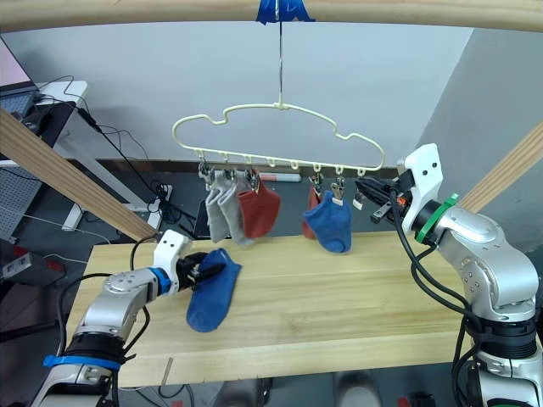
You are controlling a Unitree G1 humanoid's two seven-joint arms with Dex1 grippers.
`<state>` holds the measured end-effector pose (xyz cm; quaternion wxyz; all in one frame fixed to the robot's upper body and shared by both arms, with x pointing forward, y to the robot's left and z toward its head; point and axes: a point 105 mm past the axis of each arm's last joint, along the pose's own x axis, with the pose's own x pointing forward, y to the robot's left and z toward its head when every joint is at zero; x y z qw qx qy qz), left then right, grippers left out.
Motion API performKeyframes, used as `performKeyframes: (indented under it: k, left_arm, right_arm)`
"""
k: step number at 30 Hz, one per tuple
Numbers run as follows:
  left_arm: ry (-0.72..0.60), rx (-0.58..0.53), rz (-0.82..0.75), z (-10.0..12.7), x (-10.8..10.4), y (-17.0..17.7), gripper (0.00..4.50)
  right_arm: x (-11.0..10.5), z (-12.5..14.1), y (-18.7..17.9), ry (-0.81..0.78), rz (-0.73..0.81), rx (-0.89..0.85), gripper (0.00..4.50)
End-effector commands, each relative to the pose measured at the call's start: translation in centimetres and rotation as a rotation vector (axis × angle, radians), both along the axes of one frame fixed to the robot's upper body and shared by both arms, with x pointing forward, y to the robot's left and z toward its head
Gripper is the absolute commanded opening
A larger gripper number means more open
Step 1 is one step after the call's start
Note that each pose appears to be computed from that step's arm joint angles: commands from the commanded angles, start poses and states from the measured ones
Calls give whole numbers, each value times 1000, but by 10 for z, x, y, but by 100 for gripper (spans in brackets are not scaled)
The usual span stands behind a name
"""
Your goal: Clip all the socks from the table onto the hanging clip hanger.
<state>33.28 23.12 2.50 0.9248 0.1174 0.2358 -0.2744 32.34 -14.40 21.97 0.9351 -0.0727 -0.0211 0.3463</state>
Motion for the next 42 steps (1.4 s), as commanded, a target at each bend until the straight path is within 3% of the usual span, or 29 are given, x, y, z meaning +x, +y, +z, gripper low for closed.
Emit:
performKeyframes:
  k: [1,4,9,17,22,31,42]
  left_arm:
    - [26,1,-51,-5,-11,-8,175]
    - [5,-28,-78,2,-13,-17,128]
    - [-45,-137,-196,34,-23,-50,6]
    - [-170,-321,-566,116,-61,-129,6]
    - [-203,-335,-713,131,-79,-156,6]
    - [-259,-462,-721,145,-62,-197,6]
    - [-104,-760,-616,159,-39,-215,6]
  right_arm:
    - [1,-4,-3,10,-19,-8,0]
    - [2,-4,-3,8,-20,-5,0]
    - [2,-7,-4,18,-19,-4,0]
    - [-1,-13,-8,121,12,44,0]
    - [-5,-11,-9,189,39,119,0]
    - [-23,4,-11,347,165,298,0]
    - [-35,9,-8,433,222,362,0]
